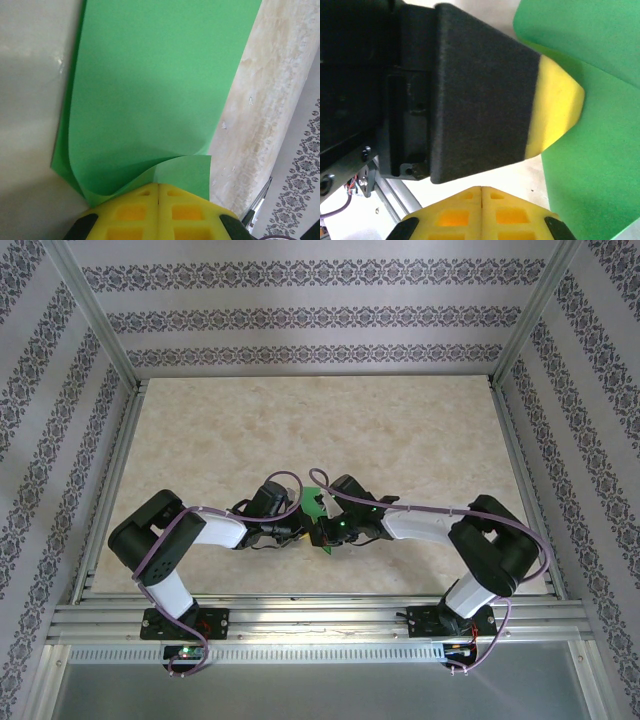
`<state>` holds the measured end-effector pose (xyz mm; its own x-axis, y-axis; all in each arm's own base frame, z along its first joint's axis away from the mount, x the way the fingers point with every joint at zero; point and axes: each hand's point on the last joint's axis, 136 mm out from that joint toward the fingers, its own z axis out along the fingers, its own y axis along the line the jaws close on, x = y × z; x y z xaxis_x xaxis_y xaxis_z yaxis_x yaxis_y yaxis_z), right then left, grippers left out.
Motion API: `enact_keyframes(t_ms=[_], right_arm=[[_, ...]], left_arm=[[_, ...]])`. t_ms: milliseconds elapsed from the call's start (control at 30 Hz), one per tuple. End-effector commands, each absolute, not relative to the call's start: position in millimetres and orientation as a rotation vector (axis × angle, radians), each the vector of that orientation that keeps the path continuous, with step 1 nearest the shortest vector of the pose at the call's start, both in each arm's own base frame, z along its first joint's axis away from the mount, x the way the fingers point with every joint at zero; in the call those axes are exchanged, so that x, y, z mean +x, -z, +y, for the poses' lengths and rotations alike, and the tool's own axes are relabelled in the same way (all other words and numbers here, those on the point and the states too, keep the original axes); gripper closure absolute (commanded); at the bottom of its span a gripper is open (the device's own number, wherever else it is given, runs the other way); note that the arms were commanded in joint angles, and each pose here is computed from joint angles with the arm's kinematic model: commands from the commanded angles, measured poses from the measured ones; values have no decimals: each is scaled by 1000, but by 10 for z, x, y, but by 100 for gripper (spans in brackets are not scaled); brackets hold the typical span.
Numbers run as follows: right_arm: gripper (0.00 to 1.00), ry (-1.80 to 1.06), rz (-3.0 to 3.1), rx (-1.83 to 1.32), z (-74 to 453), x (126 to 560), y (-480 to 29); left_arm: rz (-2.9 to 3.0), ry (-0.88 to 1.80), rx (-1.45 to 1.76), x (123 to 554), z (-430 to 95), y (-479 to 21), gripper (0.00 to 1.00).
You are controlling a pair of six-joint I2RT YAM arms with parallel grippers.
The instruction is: Fold a paper plane with a square sheet of paper (pick it up from the middle)
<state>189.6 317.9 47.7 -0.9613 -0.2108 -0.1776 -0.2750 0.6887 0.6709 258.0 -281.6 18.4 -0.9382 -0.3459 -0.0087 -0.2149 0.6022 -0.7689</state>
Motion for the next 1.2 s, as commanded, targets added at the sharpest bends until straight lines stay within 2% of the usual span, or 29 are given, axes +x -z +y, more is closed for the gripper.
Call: enact_keyframes(t_ms=[0,800,1167], right_arm=[[95,-1070,2857,-384,3159,1888,-374],[94,-971,2954,-339,2933,1742,-90],[93,-1022,2950,-288,2866,1696,-80]], left_arm=[[2707,1222,-454,2488,-2805,-71,100],[2721,1189,-456,2478,-2773,-42,100],[2736,1164,-459,2466,-2749,2,100]])
